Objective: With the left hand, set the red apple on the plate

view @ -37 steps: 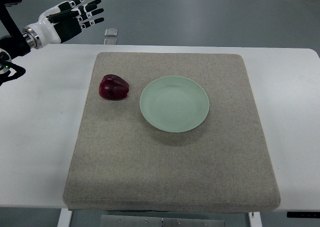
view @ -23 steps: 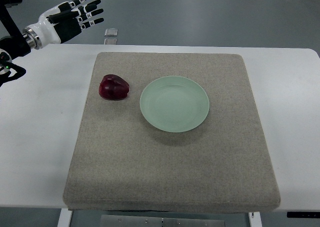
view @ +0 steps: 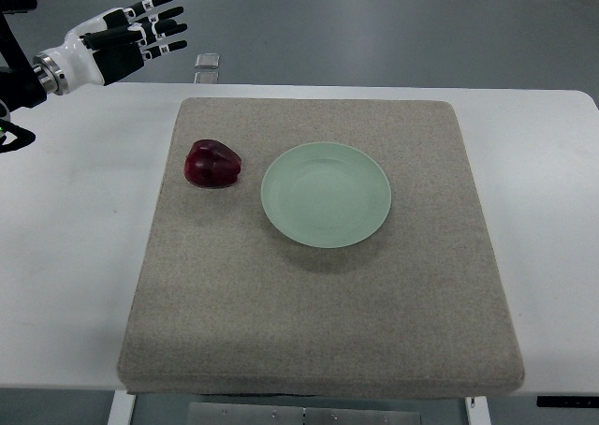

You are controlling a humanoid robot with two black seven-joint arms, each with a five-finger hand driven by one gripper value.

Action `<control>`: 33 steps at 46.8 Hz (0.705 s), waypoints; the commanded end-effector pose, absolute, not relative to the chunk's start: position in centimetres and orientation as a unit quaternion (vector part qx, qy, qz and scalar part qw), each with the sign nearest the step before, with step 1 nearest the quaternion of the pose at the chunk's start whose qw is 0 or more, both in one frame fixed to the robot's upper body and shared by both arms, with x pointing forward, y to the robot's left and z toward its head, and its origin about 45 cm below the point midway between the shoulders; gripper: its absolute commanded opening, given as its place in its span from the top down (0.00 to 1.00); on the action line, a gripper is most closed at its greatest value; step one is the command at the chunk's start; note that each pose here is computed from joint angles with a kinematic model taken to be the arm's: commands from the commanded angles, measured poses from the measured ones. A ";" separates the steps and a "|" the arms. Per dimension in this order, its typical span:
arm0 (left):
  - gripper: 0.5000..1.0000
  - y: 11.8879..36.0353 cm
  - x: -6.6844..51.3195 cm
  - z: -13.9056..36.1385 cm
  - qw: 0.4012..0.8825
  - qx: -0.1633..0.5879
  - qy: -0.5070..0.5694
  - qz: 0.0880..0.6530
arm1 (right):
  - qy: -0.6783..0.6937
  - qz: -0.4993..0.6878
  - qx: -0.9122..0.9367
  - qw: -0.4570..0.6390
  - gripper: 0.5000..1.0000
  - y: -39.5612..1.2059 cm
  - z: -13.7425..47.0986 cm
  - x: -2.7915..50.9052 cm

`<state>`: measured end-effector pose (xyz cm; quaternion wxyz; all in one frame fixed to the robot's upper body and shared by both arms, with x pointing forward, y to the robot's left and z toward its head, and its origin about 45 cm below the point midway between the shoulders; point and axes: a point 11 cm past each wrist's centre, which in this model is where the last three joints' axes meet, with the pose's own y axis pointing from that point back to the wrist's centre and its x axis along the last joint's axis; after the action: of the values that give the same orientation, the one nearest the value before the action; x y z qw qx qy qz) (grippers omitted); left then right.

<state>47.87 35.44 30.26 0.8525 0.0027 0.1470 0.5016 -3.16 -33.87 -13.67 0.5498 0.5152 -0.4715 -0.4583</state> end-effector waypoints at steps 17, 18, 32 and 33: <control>0.01 36.8 47.5 32.5 0.855 0.208 -0.061 0.472 | -0.471 -0.458 0.515 0.550 0.07 -33.9 -13.7 -3.2; 0.01 36.6 47.5 32.7 0.856 0.212 -0.073 0.466 | -0.471 -0.458 0.515 0.550 0.07 -33.9 -13.7 -3.2; 0.01 35.4 44.4 37.2 0.864 0.251 -0.190 0.393 | -0.471 -0.458 0.515 0.550 0.07 -33.9 -13.7 -3.2; 0.01 35.2 44.2 37.3 0.863 0.259 -0.199 0.386 | -0.471 -0.458 0.515 0.550 0.07 -33.9 -13.7 -3.2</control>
<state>44.78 35.75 36.98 0.8645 0.2407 -0.1761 0.4046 -3.15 -33.88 -13.67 0.5498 0.5152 -0.4716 -0.4582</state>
